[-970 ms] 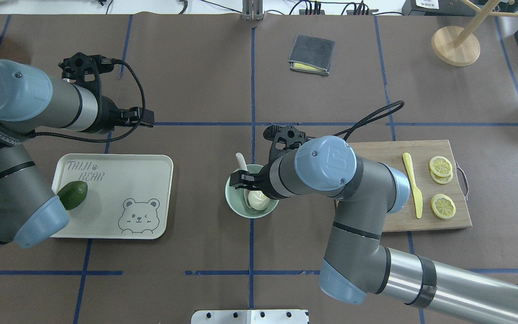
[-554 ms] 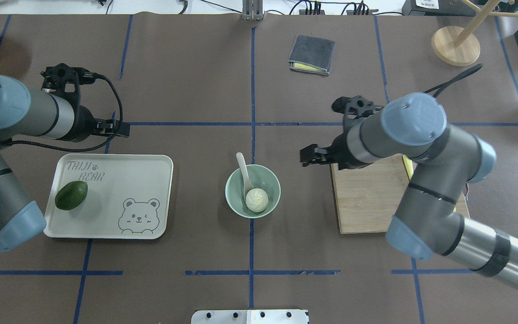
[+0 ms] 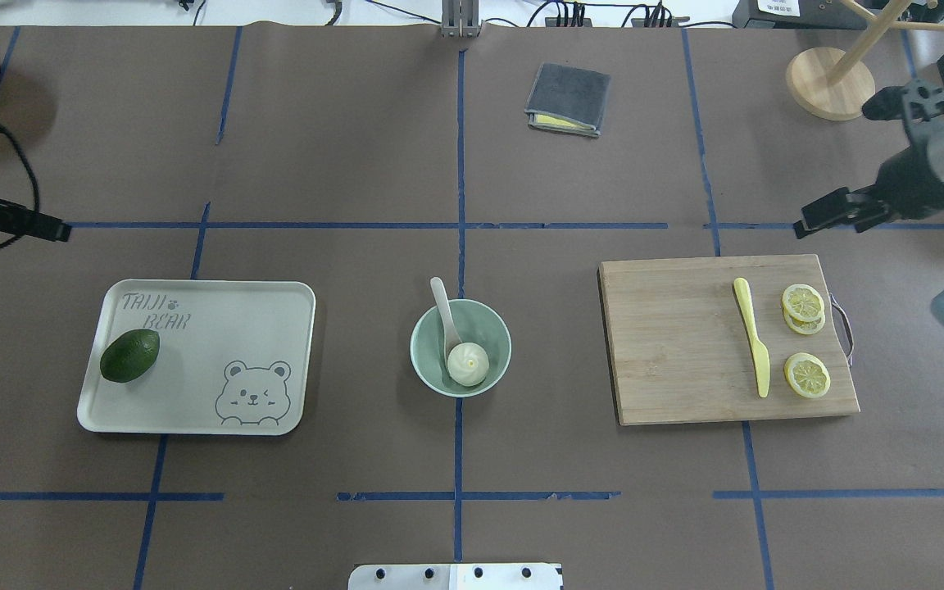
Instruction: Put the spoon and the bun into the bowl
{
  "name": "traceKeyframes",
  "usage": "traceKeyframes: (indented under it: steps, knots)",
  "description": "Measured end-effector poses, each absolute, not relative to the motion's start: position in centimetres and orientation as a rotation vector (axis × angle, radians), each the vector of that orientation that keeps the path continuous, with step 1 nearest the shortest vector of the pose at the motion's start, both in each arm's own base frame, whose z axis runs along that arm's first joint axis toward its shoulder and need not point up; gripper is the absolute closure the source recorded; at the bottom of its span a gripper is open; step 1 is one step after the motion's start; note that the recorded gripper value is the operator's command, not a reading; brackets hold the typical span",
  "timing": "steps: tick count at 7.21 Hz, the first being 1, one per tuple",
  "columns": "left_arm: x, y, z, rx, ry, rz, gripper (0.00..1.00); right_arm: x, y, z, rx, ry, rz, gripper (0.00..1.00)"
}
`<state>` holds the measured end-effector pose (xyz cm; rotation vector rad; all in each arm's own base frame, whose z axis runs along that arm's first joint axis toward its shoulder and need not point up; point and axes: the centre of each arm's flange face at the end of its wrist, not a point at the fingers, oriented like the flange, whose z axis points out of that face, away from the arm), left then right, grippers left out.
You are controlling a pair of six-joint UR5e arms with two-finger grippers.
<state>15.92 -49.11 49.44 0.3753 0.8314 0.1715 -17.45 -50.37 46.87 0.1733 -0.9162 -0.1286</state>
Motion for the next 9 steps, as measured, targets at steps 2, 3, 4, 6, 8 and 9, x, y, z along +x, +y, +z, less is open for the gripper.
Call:
traceKeyframes:
  steps: [2,3,4,6,8,9]
  knots:
    - [4.8,-51.0,57.3,0.404,0.786,0.227,0.0,-9.4,-50.7,51.2,0.184,-0.852,-0.197,0.0]
    - [0.8,-51.4,60.7,0.388,0.763,0.241,0.0,-5.9,-50.6,52.8,0.178,-0.829,-0.227,0.0]
    - [-1.0,-51.3,63.0,0.342,0.787,0.25,0.0,-3.4,-50.0,54.3,0.168,-0.82,-0.254,0.0]
    - [-1.8,-49.0,65.8,0.273,0.841,0.244,0.0,-1.8,-49.3,55.7,0.161,-0.809,-0.278,0.0]
    - [-2.1,-46.6,67.5,0.249,0.843,0.234,0.0,-1.6,-49.1,56.6,0.147,-0.805,-0.271,0.0]
    - [-2.1,-46.1,68.0,0.241,0.843,0.229,0.0,-1.5,-49.0,57.0,0.138,-0.805,-0.262,0.0]
